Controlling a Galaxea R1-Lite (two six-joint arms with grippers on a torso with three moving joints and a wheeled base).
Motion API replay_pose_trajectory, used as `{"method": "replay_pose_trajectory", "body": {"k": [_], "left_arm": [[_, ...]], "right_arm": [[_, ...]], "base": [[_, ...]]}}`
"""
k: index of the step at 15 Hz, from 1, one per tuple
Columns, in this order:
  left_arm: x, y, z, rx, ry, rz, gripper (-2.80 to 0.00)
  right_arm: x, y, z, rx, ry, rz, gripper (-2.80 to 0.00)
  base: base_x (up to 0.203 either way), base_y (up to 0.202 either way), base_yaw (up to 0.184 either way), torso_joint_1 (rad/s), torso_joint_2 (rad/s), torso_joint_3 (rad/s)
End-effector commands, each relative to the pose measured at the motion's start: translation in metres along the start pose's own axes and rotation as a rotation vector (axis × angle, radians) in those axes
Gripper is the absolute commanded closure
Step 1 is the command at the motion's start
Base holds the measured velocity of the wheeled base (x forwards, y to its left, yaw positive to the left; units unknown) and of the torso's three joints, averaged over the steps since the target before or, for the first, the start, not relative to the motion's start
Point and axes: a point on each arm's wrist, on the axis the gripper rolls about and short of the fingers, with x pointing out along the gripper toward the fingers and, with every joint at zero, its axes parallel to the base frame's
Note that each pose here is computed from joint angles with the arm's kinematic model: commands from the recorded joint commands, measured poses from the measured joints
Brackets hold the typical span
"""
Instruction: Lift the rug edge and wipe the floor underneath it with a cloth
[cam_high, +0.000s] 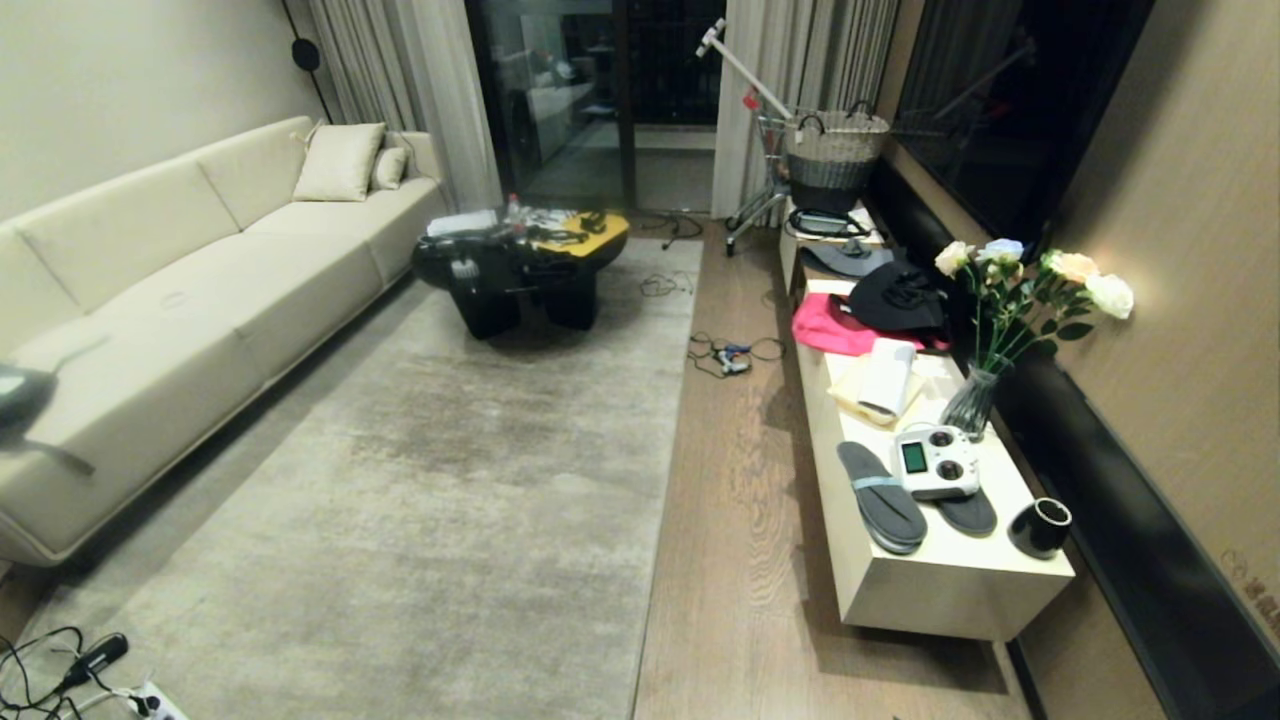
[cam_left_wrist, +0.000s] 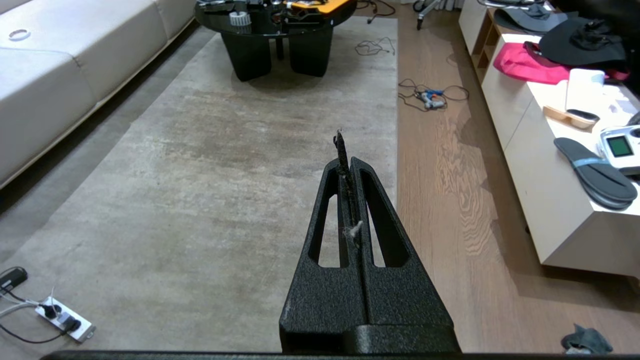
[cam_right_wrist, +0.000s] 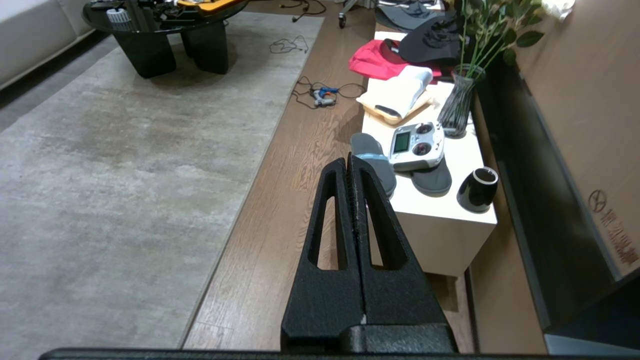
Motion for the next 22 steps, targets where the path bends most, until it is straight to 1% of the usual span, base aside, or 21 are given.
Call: {"method": "replay_pose_trajectory", "body": {"k": [1,8,10,22], "left_arm": [[0.0001,0.0,0.0001,-0.001,0.001,0.0,0.0],[0.0001,0.0,0.0001,-0.001,0.001,0.001,0.0],[0.0001,0.0,0.0001,-0.001,0.001,0.002,0.0],[0.0001,0.0,0.0001,-0.001,0.001,0.0,0.0]], "right_arm": [[0.0,0.0,0.0,-0.009,0.0,0.001,0.0],[0.0,0.0,0.0,-0.011,0.0,0.001,0.0],[0.0001,0.0,-0.0001,0.006,0.002,0.002,0.0],[0.0001,0.0,-0.0001,0.011,0.002,0.002,0.0]], "base": [[0.0,0.0,0.0,0.144,-0.34,-0.198],[0.0,0.0,0.0,0.147,-0.34,-0.192],[0.0,0.0,0.0,0.136,-0.31,-0.175],[0.0,0.0,0.0,0.002,0.0,-0.002]]}}
